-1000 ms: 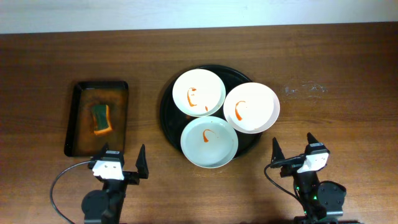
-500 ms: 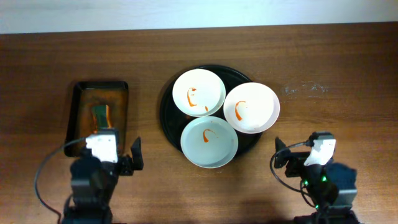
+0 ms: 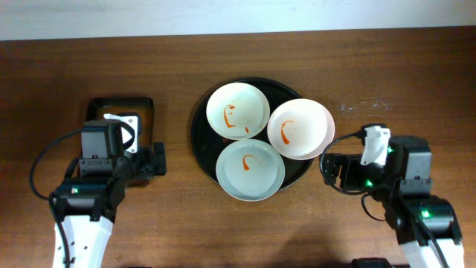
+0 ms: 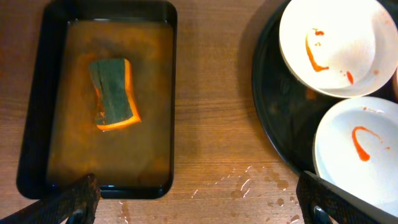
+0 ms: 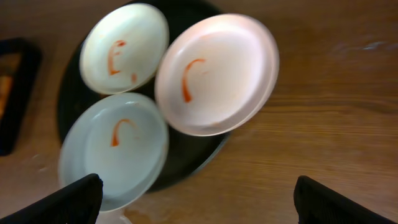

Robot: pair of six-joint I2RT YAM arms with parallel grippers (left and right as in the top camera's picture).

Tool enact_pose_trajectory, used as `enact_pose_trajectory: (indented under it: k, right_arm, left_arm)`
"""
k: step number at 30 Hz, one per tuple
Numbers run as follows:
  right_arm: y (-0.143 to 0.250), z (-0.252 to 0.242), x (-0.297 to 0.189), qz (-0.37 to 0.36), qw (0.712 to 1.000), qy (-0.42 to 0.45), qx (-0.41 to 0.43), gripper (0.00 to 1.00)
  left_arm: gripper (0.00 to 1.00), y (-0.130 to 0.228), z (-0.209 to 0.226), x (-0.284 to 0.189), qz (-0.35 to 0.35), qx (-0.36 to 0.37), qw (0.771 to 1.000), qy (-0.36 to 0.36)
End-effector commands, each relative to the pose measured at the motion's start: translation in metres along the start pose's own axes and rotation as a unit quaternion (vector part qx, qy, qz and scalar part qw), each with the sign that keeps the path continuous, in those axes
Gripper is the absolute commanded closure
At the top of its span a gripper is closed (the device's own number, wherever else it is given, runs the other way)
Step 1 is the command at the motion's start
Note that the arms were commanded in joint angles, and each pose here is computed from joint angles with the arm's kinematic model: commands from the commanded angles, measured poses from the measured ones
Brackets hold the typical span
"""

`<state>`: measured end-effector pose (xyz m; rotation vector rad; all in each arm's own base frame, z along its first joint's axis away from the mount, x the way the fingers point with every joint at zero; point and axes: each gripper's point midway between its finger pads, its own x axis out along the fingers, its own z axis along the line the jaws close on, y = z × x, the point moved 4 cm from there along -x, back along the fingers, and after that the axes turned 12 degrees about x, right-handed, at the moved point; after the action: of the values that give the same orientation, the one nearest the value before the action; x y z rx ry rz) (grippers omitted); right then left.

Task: Clean dirty plates on tray and stack at the side
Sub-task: 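Reach the left gripper to the sponge in the black tray and grasp it, then lift the sponge with the left gripper and move it toward the plates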

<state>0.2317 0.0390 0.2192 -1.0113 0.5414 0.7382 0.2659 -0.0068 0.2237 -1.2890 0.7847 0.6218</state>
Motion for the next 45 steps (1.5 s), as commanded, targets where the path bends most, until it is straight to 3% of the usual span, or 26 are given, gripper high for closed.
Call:
enact_pose_trajectory:
  k: [1,5,14,19,27,29,35,37,40,45]
  right_arm:
    - [0.002,0.018,0.007,0.037,0.997,-0.064,0.004,0.01]
    - [0.004,0.017,0.017,0.059,0.996,-0.066,0.012,0.01]
    - [0.005,0.019,0.018,0.067,0.995,-0.077,0.014,0.01]
    - [0.005,0.019,0.018,0.067,0.995,-0.077,0.014,0.01]
    - [0.005,0.019,0.018,0.067,0.995,-0.077,0.014,0.01]
    - [0.005,0.019,0.018,0.067,0.995,-0.076,0.014,0.01]
    - [0.005,0.019,0.018,0.067,0.995,-0.076,0.014,0.01]
    - [0.005,0.019,0.018,0.067,0.995,-0.076,0.014,0.01]
    - [0.005,0.019,0.018,0.067,0.995,-0.077,0.014,0.01]
    - [0.005,0.019,0.018,0.067,0.995,-0.076,0.014,0.01]
  left_arm:
    - [0.0,-0.01,0.002,-0.002,-0.015,0.011,1.0,-0.006]
    - [0.01,-0.025,0.013,-0.001,-0.044,0.001,0.999,-0.024]
    - [0.05,-0.046,0.086,0.054,0.025,-0.08,0.993,-0.081]
    - [0.07,-0.034,0.096,0.119,0.073,-0.085,0.991,-0.077]
    - [0.11,-0.001,0.098,0.177,0.142,-0.093,0.984,-0.061]
    - [0.2,0.01,0.102,0.187,0.158,-0.1,0.98,-0.06]
    - [0.3,0.027,0.105,0.204,0.18,-0.127,0.974,-0.046]
    - [0.41,0.027,0.105,0.204,0.18,-0.127,0.975,-0.044]
    - [0.65,0.026,0.105,0.205,0.178,-0.127,0.975,-0.043]
    - [0.72,0.025,0.102,0.205,0.175,-0.127,0.976,-0.035]
